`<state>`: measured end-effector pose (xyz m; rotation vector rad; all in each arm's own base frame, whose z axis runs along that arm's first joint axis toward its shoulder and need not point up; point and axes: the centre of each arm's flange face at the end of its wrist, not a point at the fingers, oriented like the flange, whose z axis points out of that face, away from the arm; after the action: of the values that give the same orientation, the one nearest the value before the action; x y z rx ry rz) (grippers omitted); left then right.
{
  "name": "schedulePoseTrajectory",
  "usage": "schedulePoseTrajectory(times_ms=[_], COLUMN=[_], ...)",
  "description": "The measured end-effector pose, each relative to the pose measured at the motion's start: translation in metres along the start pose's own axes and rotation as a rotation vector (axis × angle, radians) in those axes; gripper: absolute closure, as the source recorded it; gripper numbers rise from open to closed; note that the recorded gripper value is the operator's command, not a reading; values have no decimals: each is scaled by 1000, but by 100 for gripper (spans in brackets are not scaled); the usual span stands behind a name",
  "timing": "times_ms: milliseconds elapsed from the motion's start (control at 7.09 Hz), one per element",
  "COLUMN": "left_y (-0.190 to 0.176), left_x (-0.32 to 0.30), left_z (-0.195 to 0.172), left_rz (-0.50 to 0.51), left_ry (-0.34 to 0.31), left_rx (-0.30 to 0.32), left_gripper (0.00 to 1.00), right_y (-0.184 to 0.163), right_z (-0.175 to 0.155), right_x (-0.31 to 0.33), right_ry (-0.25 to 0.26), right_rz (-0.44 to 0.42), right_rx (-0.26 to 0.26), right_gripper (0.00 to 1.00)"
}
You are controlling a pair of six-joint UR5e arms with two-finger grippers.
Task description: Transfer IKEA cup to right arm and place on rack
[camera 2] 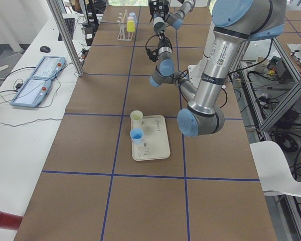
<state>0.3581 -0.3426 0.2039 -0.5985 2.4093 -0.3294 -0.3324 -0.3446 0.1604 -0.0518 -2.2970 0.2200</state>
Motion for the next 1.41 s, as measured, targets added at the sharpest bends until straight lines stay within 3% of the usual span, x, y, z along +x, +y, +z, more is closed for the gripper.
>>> schedulePoseTrajectory(times_ms=[1129,1411], left_y=[7,8], left_x=[-8,-9], left_z=[15,16], left_rz=[-17,-23], left_ry=[5,18], left_rx=[-25,-17], left_gripper=[100,100], right_y=[12,14], right_z=[11,12], right_x=[7,7], right_ry=[-12,-15], right_rz=[26,30], right_rx=[-6,-9], right_gripper=[2,17])
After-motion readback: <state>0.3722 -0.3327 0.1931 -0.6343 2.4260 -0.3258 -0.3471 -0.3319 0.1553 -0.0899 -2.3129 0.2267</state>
